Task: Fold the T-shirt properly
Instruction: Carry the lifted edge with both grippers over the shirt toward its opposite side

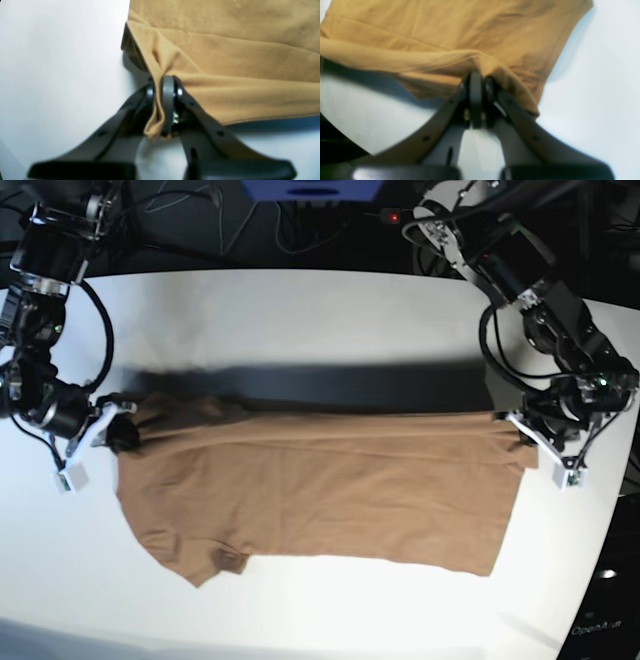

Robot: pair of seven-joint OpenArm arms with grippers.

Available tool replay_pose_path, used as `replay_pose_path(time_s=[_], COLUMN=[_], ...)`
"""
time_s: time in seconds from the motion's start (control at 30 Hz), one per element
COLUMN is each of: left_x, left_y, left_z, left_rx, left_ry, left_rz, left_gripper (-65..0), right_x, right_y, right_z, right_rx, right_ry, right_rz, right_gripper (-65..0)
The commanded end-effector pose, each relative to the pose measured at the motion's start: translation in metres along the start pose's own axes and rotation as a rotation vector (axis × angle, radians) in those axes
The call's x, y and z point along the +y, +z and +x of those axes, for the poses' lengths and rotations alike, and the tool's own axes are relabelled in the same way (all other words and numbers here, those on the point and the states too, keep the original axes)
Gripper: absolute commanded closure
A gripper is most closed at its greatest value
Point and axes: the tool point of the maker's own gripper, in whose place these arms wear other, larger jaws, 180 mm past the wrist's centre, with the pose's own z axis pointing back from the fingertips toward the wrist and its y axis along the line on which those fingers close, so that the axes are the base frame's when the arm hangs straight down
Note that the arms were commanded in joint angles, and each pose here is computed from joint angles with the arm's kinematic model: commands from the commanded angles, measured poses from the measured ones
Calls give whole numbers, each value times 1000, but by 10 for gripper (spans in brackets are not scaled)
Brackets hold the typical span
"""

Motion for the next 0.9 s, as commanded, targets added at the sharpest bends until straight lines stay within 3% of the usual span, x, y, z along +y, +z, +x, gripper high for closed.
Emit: replay_pose_path(time_s=[0.0, 0.37, 0.7, 0.87], left_x=[2, -21, -29, -19], left_y=[6, 6, 4, -2], left_z=[19, 55, 60, 56], left_rx=[-60, -251, -325, -301], left_ry=[-8, -121, -111, -101], left_rz=[10, -26, -37, -26], left_gripper=[-27, -27, -27, -27], right_x=[-3, -1, 11, 10], right_y=[8, 7, 0, -1], right_z=[21, 21, 37, 48], right_rx=[-53, -49, -101, -124], right_ry=[37, 45, 127, 158], right_rz=[-10, -6, 26, 14], right_gripper=[-9, -9, -9, -9])
